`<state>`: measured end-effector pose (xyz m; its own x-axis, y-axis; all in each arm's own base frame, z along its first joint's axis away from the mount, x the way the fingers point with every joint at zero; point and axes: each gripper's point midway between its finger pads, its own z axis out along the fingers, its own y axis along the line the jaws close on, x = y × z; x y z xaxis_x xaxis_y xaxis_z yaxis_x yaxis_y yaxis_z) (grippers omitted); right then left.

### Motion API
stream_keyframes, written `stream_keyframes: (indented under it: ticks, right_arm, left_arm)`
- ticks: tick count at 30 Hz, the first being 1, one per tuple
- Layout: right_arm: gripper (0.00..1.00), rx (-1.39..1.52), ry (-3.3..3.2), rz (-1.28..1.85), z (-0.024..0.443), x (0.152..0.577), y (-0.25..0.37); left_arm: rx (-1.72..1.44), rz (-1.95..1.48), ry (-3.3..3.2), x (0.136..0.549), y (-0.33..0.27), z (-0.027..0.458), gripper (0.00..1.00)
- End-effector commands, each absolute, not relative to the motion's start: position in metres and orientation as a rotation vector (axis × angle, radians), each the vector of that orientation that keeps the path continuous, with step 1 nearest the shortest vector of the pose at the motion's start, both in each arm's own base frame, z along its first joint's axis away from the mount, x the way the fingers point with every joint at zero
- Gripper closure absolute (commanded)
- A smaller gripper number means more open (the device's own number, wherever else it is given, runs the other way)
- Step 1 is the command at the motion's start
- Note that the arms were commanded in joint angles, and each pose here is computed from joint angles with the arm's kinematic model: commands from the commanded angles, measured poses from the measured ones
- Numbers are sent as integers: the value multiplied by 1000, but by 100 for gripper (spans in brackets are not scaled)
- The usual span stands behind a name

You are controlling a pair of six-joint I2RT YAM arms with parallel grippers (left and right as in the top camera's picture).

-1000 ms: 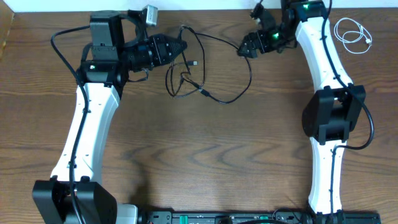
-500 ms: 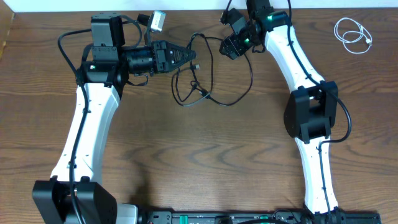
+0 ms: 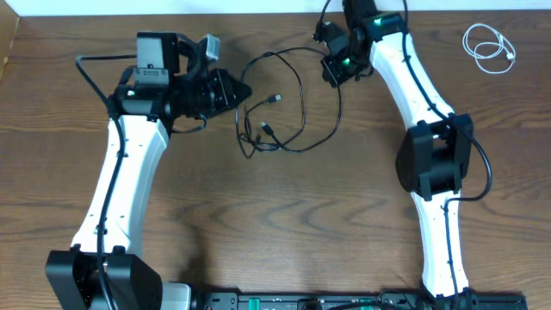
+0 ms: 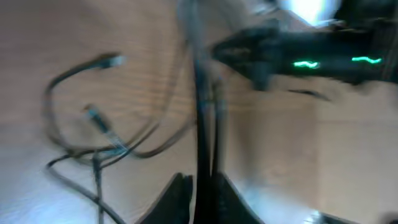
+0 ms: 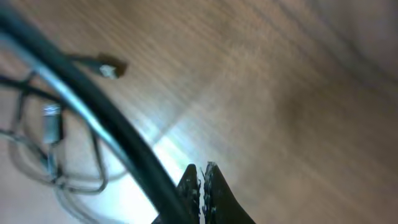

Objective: Untangle cables

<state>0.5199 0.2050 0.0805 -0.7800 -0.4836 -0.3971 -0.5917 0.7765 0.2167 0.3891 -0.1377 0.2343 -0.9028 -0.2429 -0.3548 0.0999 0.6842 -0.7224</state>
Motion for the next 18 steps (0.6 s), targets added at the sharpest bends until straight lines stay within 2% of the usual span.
stream_keyframes:
  ticks: [1, 2, 5, 10, 12, 18]
  right_arm:
    - [99, -661, 2582, 487, 170, 511, 193]
    - [99, -627, 2579, 493, 184, 506, 191]
    - [99, -625, 2553, 493, 216, 490, 189]
    - [99, -616, 2508, 494, 261, 465, 185]
    - [99, -557, 2497, 509, 278, 458, 183]
    - [99, -339, 2594, 441, 282, 444, 164]
  left_arm:
    - [-172, -747, 2571, 392, -120, 205, 72]
    - [-146, -705, 2584, 391, -122, 201, 58]
    - [-128, -587, 2599, 393, -122, 193, 40]
    - [-106, -503, 2569, 400, -125, 193, 34]
    - [-107, -522, 2541, 404, -130, 198, 24]
    - [-224, -584, 2505, 411, -137, 205, 22]
